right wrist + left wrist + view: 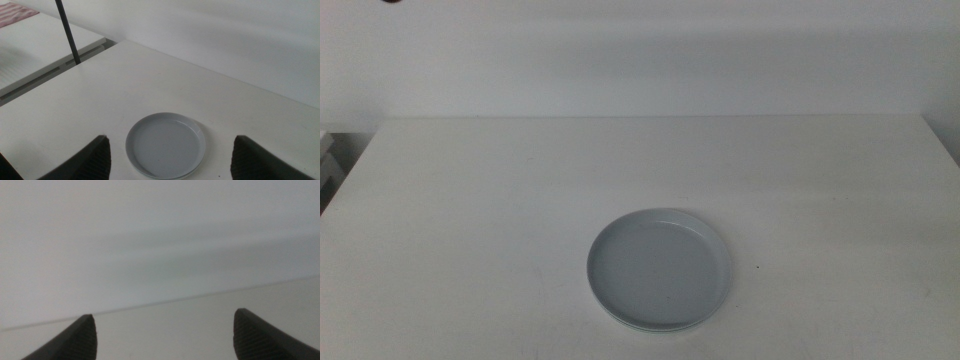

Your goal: Stack the three bowls on top of each other.

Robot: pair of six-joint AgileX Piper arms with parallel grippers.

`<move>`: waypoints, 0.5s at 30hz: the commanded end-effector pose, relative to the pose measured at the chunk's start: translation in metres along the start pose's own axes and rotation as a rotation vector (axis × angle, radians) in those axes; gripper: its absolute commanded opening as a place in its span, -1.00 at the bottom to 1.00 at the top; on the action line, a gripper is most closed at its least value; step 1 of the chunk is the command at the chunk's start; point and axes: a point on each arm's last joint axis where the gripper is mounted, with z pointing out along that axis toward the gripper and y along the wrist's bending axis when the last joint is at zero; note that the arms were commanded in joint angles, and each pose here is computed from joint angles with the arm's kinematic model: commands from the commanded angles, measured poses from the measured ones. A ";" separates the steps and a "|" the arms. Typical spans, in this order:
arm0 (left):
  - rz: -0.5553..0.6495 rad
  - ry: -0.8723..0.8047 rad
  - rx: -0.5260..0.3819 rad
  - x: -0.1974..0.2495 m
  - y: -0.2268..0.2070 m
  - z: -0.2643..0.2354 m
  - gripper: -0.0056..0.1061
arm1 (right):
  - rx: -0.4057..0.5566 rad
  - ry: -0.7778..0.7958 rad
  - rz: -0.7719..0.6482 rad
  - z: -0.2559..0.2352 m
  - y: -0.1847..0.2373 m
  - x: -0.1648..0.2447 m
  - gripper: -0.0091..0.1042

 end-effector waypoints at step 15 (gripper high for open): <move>-0.026 -0.280 -0.009 -0.003 0.000 -0.044 0.71 | 0.201 -0.001 -0.205 0.029 -0.025 0.025 0.27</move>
